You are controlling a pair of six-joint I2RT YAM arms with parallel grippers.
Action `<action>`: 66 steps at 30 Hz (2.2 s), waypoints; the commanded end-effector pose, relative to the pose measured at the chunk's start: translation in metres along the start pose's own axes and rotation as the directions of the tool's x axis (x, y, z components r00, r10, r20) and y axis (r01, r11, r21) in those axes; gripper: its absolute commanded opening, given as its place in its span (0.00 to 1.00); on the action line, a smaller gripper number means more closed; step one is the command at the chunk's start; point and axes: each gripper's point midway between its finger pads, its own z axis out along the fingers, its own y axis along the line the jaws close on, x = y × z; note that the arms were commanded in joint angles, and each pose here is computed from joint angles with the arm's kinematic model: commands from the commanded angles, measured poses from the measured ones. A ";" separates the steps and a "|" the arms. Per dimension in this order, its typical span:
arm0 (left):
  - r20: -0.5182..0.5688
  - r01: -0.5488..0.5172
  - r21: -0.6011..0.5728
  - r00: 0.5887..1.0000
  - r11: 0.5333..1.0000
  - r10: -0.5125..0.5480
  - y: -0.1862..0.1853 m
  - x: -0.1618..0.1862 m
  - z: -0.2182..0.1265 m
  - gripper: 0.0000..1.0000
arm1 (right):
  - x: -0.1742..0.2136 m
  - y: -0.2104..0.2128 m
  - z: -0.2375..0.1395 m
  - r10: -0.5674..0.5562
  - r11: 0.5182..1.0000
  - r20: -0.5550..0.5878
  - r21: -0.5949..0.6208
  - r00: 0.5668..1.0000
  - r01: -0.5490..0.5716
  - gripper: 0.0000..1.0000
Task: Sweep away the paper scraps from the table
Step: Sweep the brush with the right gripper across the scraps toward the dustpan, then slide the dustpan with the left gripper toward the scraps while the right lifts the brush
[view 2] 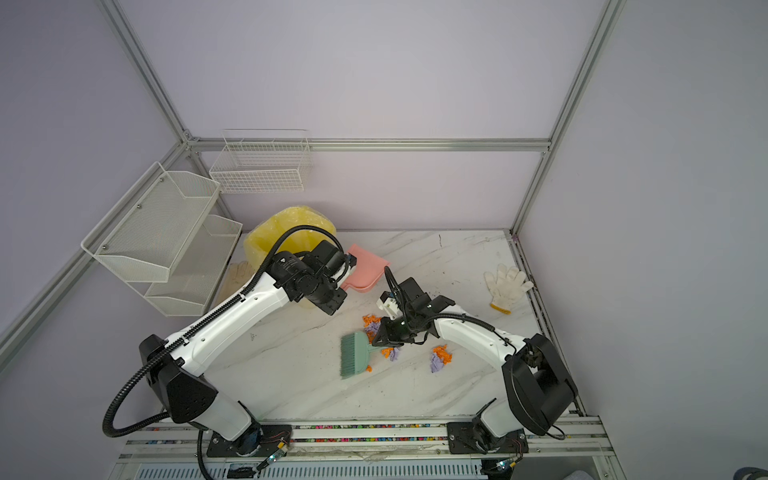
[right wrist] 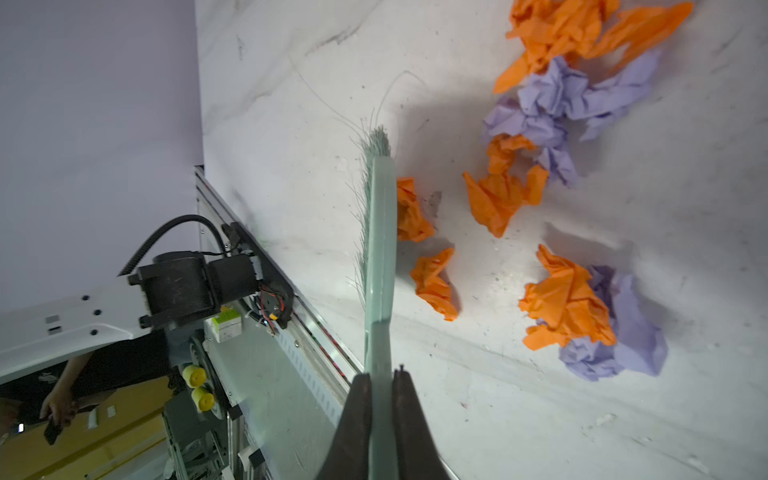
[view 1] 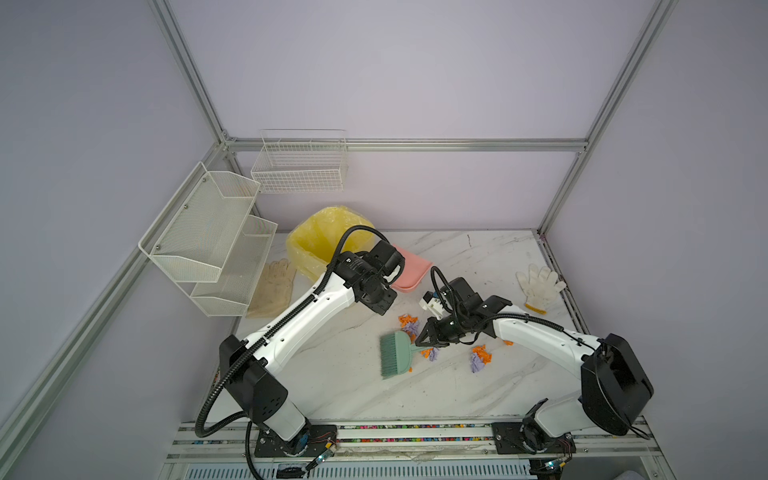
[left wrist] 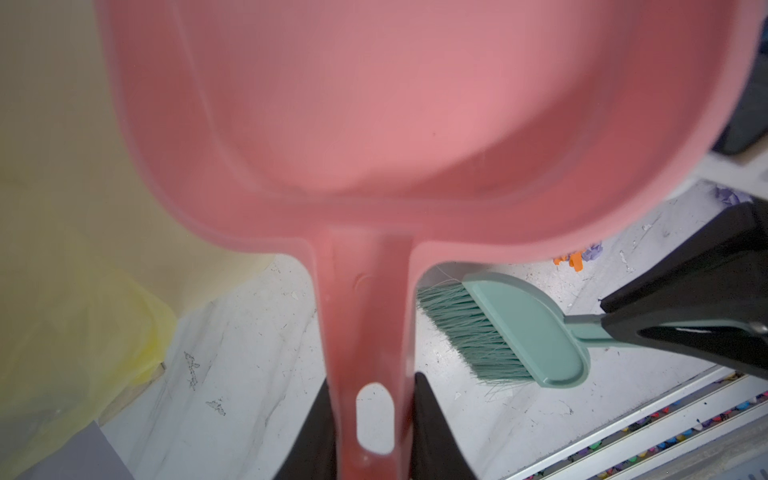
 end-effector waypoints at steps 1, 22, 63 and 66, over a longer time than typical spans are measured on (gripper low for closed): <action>0.121 0.022 -0.023 0.993 0.999 -0.019 0.012 -0.019 -0.039 0.00 | 0.009 -0.024 -0.002 -0.017 0.990 -0.044 0.137 0.999 0.022 0.00; -0.003 -0.003 0.039 1.000 0.999 0.003 -0.003 0.017 -0.022 0.00 | -0.036 -0.030 -0.112 -0.045 0.966 0.216 0.259 0.975 -0.013 0.00; -0.427 -0.245 0.050 0.871 0.968 0.243 -0.090 0.136 0.074 0.00 | -0.105 -0.077 -0.159 -0.207 0.834 0.342 0.552 0.917 -0.018 0.00; -0.443 -0.278 0.051 0.854 0.959 0.272 -0.093 0.138 0.077 0.00 | -0.105 -0.075 -0.152 -0.221 0.830 0.331 0.558 0.917 -0.001 0.00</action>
